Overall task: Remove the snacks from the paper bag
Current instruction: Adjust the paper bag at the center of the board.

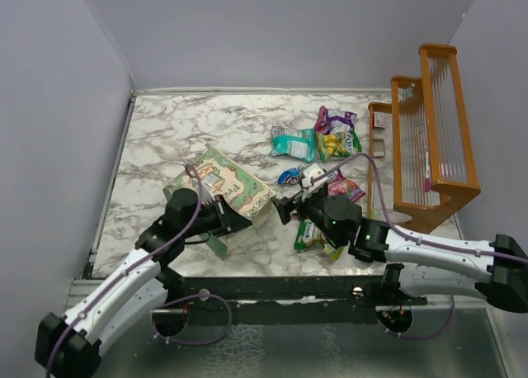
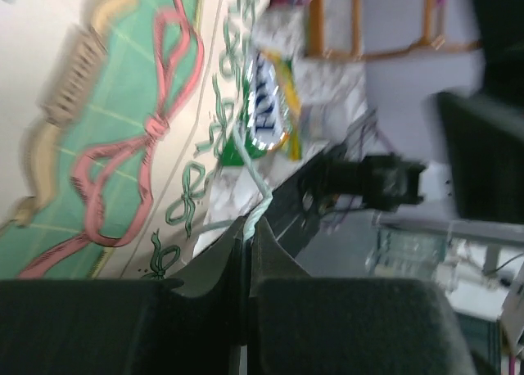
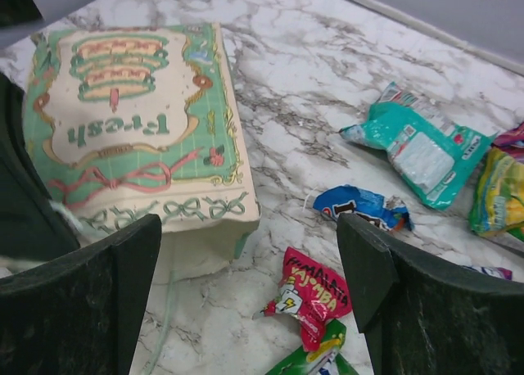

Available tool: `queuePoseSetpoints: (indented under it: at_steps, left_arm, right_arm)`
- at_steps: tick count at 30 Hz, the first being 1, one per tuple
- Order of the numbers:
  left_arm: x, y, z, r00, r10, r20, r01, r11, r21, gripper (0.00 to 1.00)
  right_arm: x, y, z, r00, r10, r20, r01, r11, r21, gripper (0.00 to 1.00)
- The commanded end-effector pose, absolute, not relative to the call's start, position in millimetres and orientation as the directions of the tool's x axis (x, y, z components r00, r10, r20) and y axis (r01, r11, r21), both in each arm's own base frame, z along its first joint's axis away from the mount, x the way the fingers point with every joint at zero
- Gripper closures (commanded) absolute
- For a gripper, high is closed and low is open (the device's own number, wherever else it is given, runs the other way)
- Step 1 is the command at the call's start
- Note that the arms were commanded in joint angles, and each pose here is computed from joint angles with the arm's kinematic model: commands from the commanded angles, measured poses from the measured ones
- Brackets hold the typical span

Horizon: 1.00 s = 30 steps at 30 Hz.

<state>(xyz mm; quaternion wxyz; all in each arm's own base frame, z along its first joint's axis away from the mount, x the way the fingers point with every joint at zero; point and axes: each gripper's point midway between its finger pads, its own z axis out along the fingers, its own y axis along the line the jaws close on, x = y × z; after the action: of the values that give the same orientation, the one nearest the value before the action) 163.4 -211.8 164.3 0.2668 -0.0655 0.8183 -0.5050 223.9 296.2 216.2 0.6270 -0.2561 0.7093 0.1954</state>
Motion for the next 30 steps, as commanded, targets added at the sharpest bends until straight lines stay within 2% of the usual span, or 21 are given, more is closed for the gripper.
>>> queuePoseSetpoints:
  at_steps: [1, 4, 6, 9, 11, 14, 17, 20, 22, 26, 28, 30]
  left_arm:
    - [150.3, -238.8, 122.7, -0.886, -0.230, -0.402, 0.183, 0.623, -0.760, 1.00]
    - [145.2, -253.7, 127.8, -0.889, -0.123, -0.440, 0.253, 0.670, -0.698, 1.00]
    - [157.0, -251.3, 163.9, -0.845, -0.074, -0.530, 0.333, 0.702, -0.629, 1.00]
    - [180.0, -227.3, 236.5, -0.708, -0.127, -0.695, 0.382, 0.759, -0.527, 1.00]
    - [187.3, -212.3, 258.5, -0.638, -0.198, -0.744, 0.363, 0.775, -0.517, 1.00]
    - [182.9, -211.4, 237.6, -0.647, -0.247, -0.722, 0.341, 0.753, -0.563, 1.00]
    - [165.6, -226.1, 177.7, -0.776, -0.222, -0.590, 0.273, 0.726, -0.632, 1.00]
    - [145.4, -233.4, 143.1, -0.848, -0.212, -0.485, 0.229, 0.679, -0.697, 1.00]
    - [147.2, -224.7, 160.3, -0.817, -0.221, -0.532, 0.255, 0.690, -0.678, 1.00]
    - [163.9, -205.1, 260.7, -0.640, -0.267, -0.721, 0.388, 0.698, -0.602, 1.00]
    - [167.7, -196.4, 287.9, -0.583, -0.296, -0.756, 0.400, 0.705, -0.585, 1.00]
    - [170.3, -190.5, 280.4, -0.585, -0.333, -0.739, 0.351, 0.718, -0.601, 1.00]
  right_arm:
    - [223.7, 260.0, 228.1, -0.072, -0.129, -0.989, -0.537, 0.840, -0.070, 0.10]
    - [220.2, 249.0, 238.3, -0.061, -0.101, -0.993, -0.529, 0.847, -0.053, 0.09]
    - [219.6, 243.3, 241.8, -0.058, -0.092, -0.994, -0.517, 0.855, -0.049, 0.08]
    - [218.9, 238.9, 248.6, -0.047, -0.096, -0.994, -0.514, 0.856, -0.059, 0.08]
    - [217.7, 237.7, 251.1, -0.045, -0.092, -0.995, -0.517, 0.854, -0.056, 0.08]
    - [216.1, 239.8, 252.4, -0.030, -0.097, -0.995, -0.535, 0.843, -0.066, 0.07]
    - [215.2, 242.0, 247.5, -0.033, -0.120, -0.992, -0.547, 0.833, -0.083, 0.07]
    - [211.6, 242.4, 239.9, -0.059, -0.105, -0.993, -0.558, 0.828, -0.055, 0.07]
    - [208.9, 241.4, 235.5, -0.070, -0.084, -0.994, -0.563, 0.826, -0.030, 0.07]
    - [206.4, 247.8, 237.6, -0.060, -0.085, -0.995, -0.592, 0.805, -0.033, 0.07]
    - [206.1, 249.9, 240.2, -0.061, -0.090, -0.994, -0.599, 0.800, -0.036, 0.07]
    - [203.6, 253.3, 241.5, -0.059, -0.086, -0.995, -0.618, 0.786, -0.032, 0.07]
